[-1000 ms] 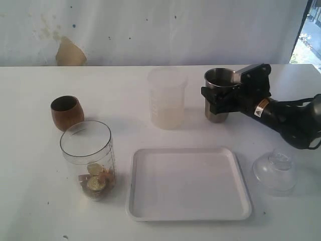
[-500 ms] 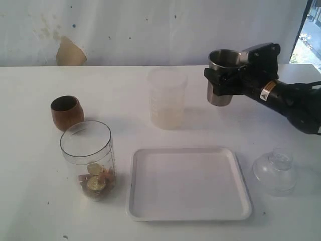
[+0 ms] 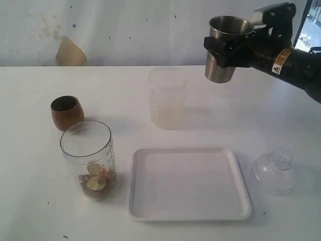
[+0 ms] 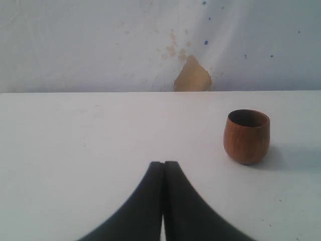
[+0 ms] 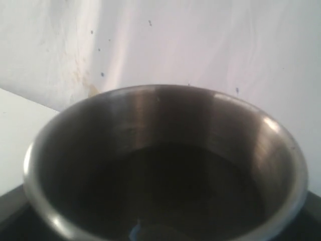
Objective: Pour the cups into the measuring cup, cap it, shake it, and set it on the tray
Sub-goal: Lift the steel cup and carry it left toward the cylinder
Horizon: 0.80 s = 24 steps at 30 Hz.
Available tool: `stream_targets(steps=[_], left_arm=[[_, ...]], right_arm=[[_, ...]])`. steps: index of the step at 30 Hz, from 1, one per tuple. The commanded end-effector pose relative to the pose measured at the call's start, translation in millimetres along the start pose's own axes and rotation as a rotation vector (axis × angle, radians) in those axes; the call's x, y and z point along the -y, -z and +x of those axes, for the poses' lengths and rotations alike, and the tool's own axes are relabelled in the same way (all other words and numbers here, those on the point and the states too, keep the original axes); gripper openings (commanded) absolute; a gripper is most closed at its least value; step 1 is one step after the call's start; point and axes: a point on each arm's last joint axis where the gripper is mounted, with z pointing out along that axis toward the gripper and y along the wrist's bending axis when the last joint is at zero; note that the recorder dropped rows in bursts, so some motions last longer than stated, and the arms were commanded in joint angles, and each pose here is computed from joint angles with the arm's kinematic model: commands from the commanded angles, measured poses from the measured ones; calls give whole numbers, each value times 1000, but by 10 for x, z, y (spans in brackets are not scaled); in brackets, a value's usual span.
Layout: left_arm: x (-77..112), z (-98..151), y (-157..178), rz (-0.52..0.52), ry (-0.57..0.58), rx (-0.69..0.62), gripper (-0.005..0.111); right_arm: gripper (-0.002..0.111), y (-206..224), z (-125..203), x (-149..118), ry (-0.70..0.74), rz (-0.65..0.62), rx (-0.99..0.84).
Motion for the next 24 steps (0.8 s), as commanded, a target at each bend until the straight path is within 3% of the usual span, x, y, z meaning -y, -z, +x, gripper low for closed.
stream_targets(steps=[1, 9, 24], left_arm=[[3, 0, 1, 5, -5, 14, 0], [3, 0, 1, 5, -5, 14, 0], [3, 0, 1, 5, -5, 14, 0]], right_arm=[[0, -8, -267, -222, 0, -72, 66], [0, -103, -427, -662, 14, -163, 57], [0, -256, -394, -1404, 13, -381, 31]])
